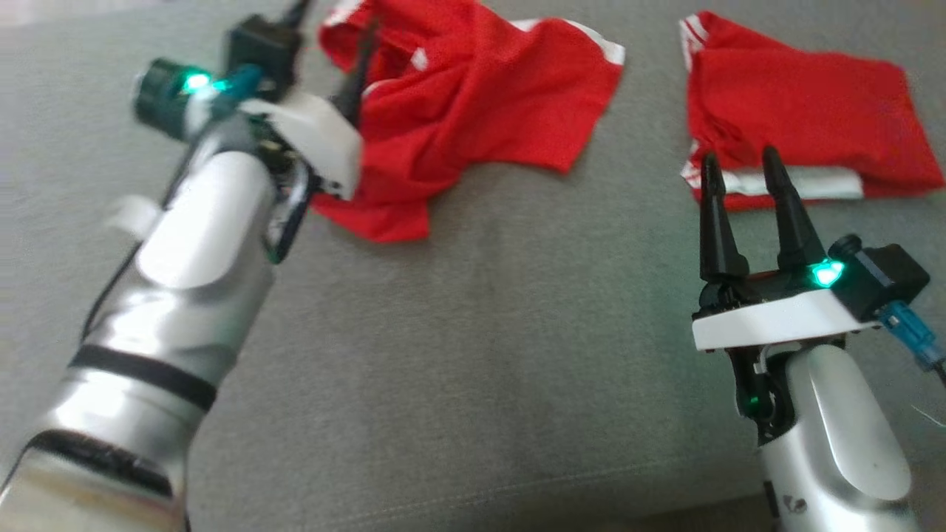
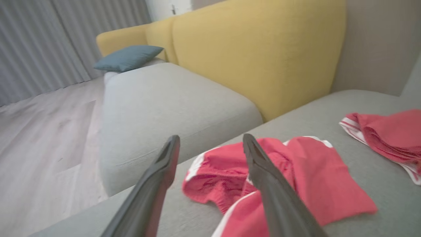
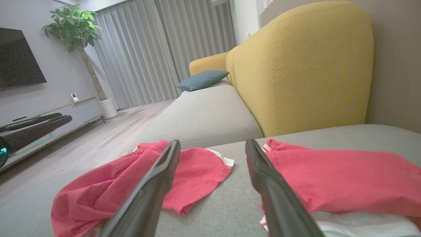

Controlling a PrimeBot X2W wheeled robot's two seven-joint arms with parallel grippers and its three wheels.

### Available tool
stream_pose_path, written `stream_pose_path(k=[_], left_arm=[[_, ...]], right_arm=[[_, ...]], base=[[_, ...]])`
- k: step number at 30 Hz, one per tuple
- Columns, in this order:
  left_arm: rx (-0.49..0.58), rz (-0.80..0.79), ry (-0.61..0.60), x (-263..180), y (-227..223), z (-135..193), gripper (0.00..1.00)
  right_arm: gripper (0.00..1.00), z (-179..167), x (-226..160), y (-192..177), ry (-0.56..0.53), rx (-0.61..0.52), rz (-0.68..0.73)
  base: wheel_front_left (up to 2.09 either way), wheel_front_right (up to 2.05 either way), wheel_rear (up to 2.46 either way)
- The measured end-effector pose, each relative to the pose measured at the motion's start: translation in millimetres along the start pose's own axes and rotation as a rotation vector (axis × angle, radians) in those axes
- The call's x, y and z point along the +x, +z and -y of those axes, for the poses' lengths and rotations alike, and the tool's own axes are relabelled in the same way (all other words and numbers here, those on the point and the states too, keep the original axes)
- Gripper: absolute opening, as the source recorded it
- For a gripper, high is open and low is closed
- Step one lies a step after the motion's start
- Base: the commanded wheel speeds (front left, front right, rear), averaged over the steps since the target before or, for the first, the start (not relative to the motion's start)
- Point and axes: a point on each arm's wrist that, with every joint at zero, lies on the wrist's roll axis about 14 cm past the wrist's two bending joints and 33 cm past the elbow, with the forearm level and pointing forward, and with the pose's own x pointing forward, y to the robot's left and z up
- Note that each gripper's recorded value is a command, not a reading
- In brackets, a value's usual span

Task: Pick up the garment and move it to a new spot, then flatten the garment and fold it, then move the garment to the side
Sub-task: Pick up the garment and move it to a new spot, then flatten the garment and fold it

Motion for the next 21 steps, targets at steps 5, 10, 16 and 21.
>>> stream_pose_path(k=[5,10,16,21], left_arm=[[-0.071,0.010,0.179,-46.3,-4.5,-54.4,1.00],[-0.143,-0.012,0.345,-118.4,-28.6,-86.0,1.00],[-0.213,0.012,0.525,-200.7,-36.7,-88.6,1.00],[-0.243,0.018,0.565,-223.6,-39.2,-77.8,1.00]], right_arm=[[1.00,-20.0,4.1,4.5,0.054,-0.003,0.010],[1.00,-34.9,-2.2,-6.5,0.090,-0.003,-0.038],[1.00,-63.5,-1.6,-8.8,0.171,-0.031,-0.060],[1.00,-72.1,-0.8,-8.9,0.194,-0.030,-0.066]], base=[[0.00,0.00,0.00],[0.00,0.00,0.00],[0.00,0.00,0.00],[0.00,0.00,0.00]])
